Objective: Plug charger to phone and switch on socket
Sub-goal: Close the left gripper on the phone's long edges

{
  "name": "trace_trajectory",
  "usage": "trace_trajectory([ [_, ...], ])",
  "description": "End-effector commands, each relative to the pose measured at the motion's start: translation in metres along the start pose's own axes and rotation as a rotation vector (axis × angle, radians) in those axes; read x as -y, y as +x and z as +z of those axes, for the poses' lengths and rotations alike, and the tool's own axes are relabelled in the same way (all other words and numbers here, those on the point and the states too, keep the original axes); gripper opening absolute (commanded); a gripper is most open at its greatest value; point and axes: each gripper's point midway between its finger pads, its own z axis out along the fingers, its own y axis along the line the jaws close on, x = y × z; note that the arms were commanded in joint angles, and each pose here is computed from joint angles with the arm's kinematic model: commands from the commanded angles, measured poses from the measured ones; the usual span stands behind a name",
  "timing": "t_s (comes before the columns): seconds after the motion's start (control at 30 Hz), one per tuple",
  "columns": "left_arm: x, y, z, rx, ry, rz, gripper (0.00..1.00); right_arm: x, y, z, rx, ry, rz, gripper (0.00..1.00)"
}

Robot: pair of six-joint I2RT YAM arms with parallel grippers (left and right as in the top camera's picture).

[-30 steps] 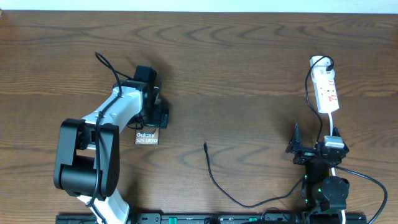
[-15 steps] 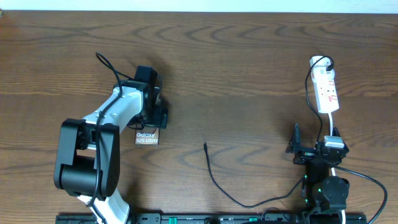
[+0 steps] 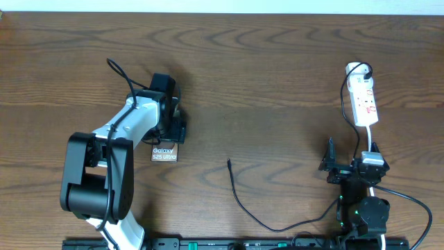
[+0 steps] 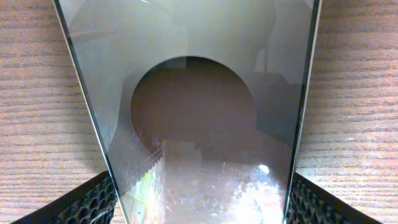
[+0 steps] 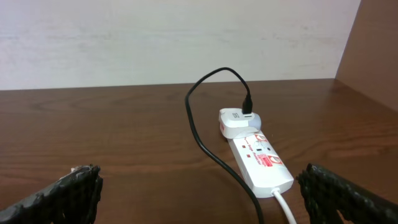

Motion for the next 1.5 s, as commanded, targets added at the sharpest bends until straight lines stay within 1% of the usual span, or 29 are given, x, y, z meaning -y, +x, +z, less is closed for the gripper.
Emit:
trace_trajectory([
  [0.0,-0.003,0.011,0.008,-0.037,-0.016,-0.004,0.81,-0.001,0.001,0.000,-0.001,-0.003,0.006,0.99],
  [0.2,-0.003,0.011,0.008,-0.037,-0.016,-0.004,0.73,-0.001,0.001,0.000,-0.001,-0.003,0.006,0.99],
  [0.5,-0.003,0.011,0.008,-0.037,-0.016,-0.004,0.72,-0.001,0.001,0.000,-0.001,-0.003,0.006,0.99],
  [0.57,-0.003,0.011,0.008,-0.037,-0.016,-0.004,0.73,-0.001,0.001,0.000,-0.001,-0.003,0.006,0.99],
  [0.67,-0.003,0.011,0.008,-0.037,-0.016,-0.004,0.87,-0.001,0.001,0.000,-0.001,-0.003,0.006,0.99],
  [0.73,-0.003,0.014,0.010,-0.043,-0.017,-0.004,0.94,-0.001,0.001,0.000,-0.001,-0.003,0.006,0.99],
  [1.0,-0.002,0.018,0.015,-0.044,-0.009,-0.003,0.99,-0.001,0.001,0.000,-0.001,-0.003,0.006,0.99],
  [1.17,0.010,0.017,0.015,-0.044,0.060,-0.005,0.99,-0.001,0.001,0.000,-0.001,-0.003,0.006,0.99],
  [1.37,0.010,0.017,0.015,-0.043,0.062,-0.005,1.00,-0.001,0.001,0.000,-0.001,-0.003,0.006,0.99],
  [1.47,0.010,0.017,0.015,-0.043,0.062,-0.005,0.98,-0.001,0.001,0.000,-0.001,-0.003,0.006,0.99],
])
